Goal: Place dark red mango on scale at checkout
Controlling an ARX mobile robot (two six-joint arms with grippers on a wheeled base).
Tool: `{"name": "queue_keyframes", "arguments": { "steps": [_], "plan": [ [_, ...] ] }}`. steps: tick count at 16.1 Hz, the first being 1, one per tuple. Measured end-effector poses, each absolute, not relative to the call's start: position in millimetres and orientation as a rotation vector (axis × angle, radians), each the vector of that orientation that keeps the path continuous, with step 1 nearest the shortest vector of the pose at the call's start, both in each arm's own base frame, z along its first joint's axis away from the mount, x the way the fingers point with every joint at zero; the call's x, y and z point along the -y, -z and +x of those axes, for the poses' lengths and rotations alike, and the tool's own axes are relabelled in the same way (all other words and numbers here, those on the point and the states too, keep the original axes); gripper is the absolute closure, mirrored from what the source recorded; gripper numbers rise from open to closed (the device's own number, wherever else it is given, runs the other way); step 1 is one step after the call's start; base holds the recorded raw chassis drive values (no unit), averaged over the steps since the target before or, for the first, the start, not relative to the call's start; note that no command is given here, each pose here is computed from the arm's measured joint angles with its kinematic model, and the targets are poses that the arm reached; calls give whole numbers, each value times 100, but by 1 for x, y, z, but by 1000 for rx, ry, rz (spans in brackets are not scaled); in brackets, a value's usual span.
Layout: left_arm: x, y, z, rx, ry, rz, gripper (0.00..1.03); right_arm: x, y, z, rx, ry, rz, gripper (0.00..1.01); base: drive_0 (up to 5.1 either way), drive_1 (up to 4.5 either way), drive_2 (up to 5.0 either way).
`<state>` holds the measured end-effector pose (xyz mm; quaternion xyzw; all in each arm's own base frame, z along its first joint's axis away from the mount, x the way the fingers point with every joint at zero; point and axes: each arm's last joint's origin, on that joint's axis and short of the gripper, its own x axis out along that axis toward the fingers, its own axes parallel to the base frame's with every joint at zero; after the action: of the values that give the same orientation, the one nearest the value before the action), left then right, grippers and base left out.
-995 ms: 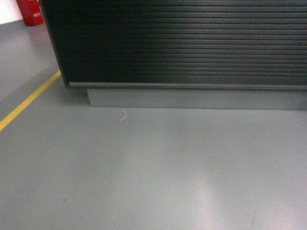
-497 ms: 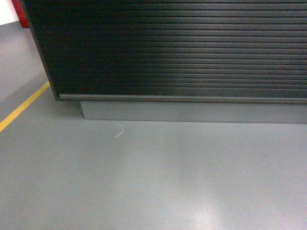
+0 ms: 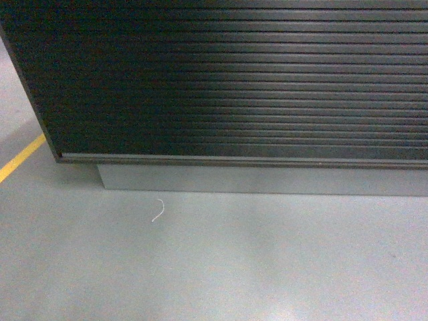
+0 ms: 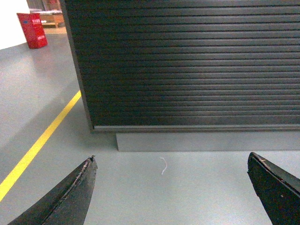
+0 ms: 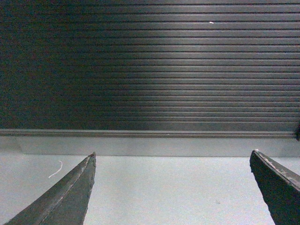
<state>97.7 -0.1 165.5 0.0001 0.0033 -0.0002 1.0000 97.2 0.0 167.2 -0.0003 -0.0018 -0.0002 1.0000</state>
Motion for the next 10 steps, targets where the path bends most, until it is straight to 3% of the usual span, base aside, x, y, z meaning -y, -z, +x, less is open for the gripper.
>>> {"name": "queue_keyframes", "arguments": {
  "steps": [10],
  "plan": [
    [0, -166, 98, -3, 1, 0, 5, 0, -167, 97, 5, 0, -1, 3, -3, 379, -385]
  ]
}}
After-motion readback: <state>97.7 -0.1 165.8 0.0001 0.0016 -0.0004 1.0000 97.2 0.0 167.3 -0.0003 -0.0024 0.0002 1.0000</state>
